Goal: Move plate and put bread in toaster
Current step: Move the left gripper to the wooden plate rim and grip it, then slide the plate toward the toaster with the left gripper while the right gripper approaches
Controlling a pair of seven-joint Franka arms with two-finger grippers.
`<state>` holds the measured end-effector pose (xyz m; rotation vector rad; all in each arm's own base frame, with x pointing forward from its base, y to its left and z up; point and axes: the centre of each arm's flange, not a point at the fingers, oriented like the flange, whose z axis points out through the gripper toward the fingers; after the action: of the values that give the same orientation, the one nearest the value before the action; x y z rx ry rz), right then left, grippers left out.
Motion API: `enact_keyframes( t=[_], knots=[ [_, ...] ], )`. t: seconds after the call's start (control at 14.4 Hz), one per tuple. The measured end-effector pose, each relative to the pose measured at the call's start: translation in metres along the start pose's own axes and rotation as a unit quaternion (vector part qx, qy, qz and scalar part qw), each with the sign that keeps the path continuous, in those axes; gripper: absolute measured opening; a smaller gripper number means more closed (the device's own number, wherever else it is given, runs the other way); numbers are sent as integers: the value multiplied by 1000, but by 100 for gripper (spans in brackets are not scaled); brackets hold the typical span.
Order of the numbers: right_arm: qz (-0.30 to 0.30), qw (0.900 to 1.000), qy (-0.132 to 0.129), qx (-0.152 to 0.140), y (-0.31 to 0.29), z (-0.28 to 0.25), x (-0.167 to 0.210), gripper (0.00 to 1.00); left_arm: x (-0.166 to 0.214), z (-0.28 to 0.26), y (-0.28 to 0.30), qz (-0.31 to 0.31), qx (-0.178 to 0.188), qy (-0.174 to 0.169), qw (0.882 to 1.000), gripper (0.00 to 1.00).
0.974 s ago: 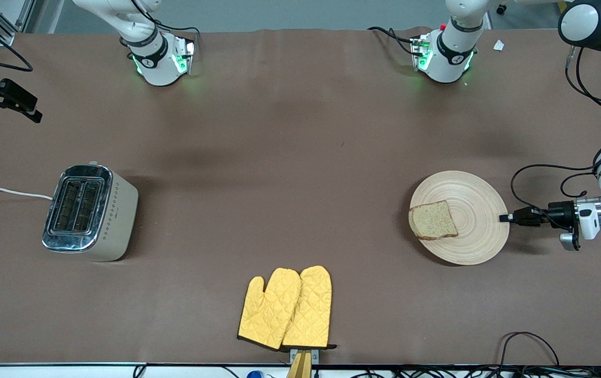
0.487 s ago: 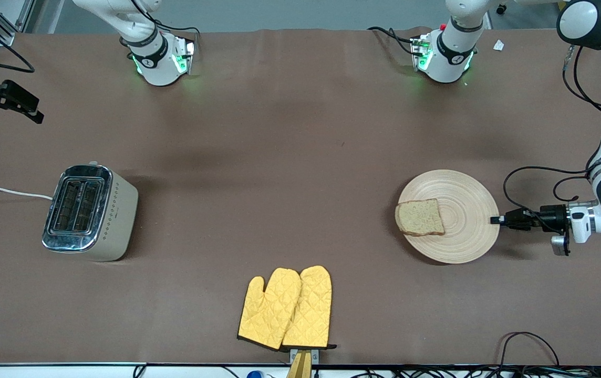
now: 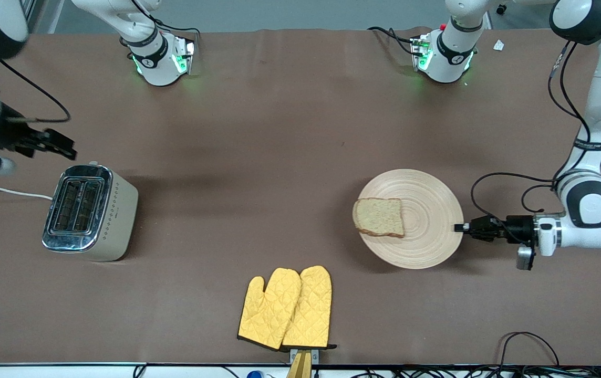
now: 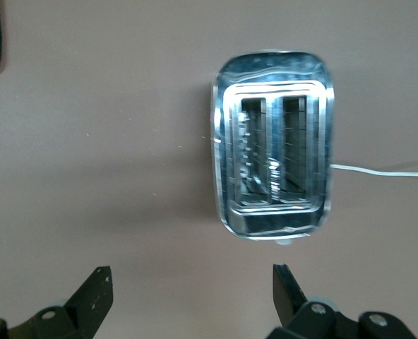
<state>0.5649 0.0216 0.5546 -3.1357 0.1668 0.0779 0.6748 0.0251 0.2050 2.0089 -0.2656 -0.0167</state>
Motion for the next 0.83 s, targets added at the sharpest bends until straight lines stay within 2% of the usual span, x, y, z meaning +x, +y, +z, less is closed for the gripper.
enact_keyframes(
  t=[0.28,0.42,0.56,0.83],
  knots=[
    [40,999,4,6,-82,58,21,100,26,72,39,-15,-5,-6,1000,10],
    [53,998,2,32,-114,89,31,97,32,123,57,-24,-16,-1,1000,10],
    [62,997,-1,52,-125,120,44,96,29,176,69,-33,-18,-1,999,10],
    [61,997,3,57,-139,164,59,96,15,258,80,-53,-10,13,998,10]
  ],
)
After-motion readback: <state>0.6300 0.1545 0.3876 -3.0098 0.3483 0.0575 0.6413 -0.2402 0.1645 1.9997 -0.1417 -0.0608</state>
